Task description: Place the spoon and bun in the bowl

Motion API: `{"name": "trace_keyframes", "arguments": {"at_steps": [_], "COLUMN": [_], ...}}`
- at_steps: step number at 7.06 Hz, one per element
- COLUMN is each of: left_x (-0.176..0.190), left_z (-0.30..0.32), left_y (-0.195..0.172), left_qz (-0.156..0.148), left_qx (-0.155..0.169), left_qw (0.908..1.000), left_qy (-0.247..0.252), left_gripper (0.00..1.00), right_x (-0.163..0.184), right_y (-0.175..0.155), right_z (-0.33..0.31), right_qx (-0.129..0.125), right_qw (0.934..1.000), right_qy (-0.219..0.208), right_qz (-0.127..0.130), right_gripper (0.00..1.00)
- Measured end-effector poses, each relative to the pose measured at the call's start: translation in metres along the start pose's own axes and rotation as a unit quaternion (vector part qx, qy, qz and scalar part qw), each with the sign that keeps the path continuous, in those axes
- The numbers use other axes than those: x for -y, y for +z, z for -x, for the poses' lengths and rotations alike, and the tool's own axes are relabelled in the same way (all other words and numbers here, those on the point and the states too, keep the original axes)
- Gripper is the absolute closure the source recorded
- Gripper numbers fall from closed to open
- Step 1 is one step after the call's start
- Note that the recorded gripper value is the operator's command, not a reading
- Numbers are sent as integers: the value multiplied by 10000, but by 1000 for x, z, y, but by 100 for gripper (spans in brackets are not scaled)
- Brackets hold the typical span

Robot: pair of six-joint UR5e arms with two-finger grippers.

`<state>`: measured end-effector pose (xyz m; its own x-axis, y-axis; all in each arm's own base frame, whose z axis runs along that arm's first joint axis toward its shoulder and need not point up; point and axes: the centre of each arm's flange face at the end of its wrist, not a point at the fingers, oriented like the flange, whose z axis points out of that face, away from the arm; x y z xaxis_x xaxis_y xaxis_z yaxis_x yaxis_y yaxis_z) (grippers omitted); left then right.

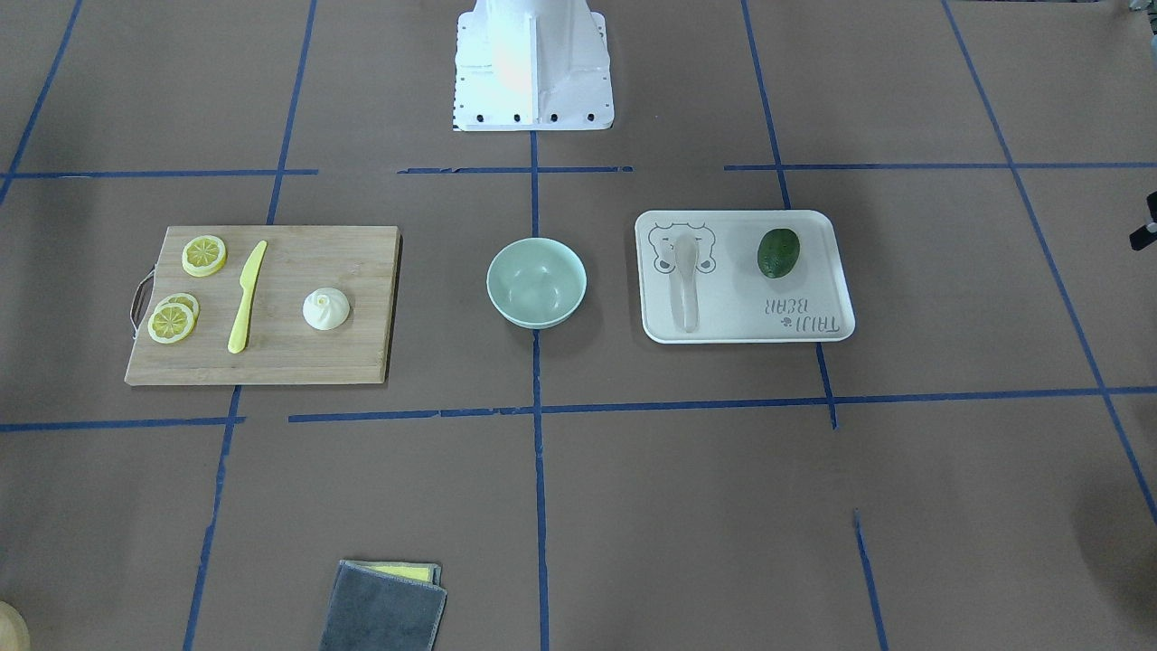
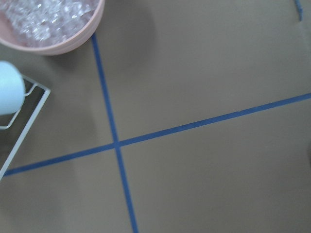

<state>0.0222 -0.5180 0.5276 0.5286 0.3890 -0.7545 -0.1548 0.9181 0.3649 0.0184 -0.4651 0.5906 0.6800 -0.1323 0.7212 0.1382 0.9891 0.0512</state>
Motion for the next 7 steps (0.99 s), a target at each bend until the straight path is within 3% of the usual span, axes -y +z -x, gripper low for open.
{"name": "trace_keyframes", "arguments": {"at_steps": [1, 3, 4, 7], "left_x": [3, 16, 32, 67], "left_z": [-30, -107, -158, -299], "left_y": [22, 69, 95, 179], "left_qz": [31, 104, 95, 48], "left_qx": [-466, -983, -1092, -876], "left_qw": [9988, 9950, 9940, 9949], "left_qy": [115, 123, -52, -497], "left_gripper": [0, 0, 7, 8], "right_x": [-1, -1, -1, 0], "right_y": [1, 4, 3, 3], "right_z": [-1, -2, -2, -1], "right_qx": [1, 10, 14, -27], "right_qw": [10000, 10000, 10000, 10000], "right_qy": [13, 24, 18, 47], "right_qz": [17, 38, 34, 27], "right_gripper": [0, 0, 0, 0]}}
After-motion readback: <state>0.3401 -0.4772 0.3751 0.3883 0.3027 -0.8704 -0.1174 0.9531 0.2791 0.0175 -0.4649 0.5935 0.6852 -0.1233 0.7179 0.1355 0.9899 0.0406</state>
